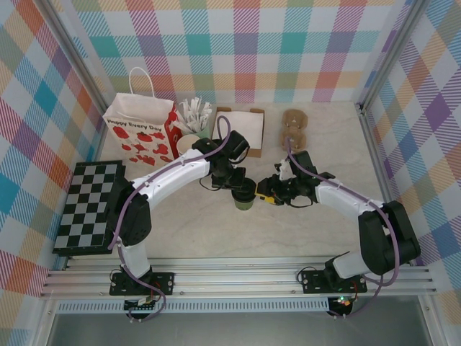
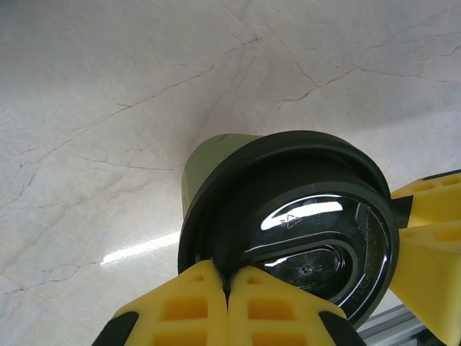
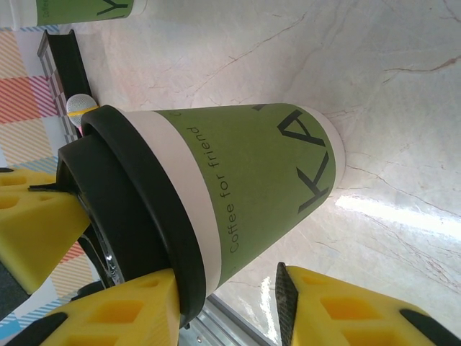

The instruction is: Pack the takeout coffee

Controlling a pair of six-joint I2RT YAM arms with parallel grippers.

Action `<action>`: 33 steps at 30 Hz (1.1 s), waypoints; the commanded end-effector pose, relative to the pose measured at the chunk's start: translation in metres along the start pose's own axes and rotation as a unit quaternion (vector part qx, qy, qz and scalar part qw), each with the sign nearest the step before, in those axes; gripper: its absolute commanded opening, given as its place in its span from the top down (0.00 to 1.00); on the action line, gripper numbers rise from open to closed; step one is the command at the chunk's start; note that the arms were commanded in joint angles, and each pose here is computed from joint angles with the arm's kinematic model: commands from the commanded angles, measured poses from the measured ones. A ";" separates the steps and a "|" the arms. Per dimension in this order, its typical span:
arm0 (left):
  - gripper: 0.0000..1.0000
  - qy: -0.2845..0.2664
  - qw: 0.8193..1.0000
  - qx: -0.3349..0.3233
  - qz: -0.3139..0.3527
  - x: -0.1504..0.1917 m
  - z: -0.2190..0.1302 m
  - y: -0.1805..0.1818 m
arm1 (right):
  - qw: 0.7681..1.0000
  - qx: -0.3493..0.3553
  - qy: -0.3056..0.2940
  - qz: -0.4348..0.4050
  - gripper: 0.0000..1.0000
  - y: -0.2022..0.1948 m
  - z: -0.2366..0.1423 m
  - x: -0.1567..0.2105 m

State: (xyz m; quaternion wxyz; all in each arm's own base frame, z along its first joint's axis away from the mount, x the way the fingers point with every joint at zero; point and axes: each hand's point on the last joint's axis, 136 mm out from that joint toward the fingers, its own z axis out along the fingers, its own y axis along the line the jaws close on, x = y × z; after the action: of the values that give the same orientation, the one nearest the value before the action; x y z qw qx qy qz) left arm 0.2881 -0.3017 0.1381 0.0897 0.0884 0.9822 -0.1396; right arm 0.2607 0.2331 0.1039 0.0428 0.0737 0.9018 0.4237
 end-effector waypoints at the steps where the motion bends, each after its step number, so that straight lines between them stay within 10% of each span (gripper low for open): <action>1: 1.00 0.064 0.998 -0.027 -0.005 0.029 0.033 0.011 | 0.990 0.122 0.014 0.076 0.59 -0.069 0.010 0.020; 11: 1.00 0.121 0.987 -0.106 -0.026 0.074 0.070 0.070 | 0.976 0.177 0.032 0.123 0.57 -0.115 0.018 0.043; 23: 1.00 0.015 0.989 -0.070 0.126 -0.003 -0.009 0.025 | 0.996 -0.080 0.002 -0.024 0.43 0.045 -0.031 -0.027; 33: 1.00 0.021 0.972 -0.023 0.233 -0.006 -0.012 0.005 | 0.997 -0.059 0.051 -0.024 0.57 0.036 -0.011 -0.038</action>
State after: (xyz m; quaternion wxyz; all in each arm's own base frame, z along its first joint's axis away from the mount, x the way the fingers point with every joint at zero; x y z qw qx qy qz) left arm 0.2931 -0.2932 0.1503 0.1099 0.2747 0.9508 -0.0917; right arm 0.3069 0.2383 0.1500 0.0483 0.0334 0.8753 0.4800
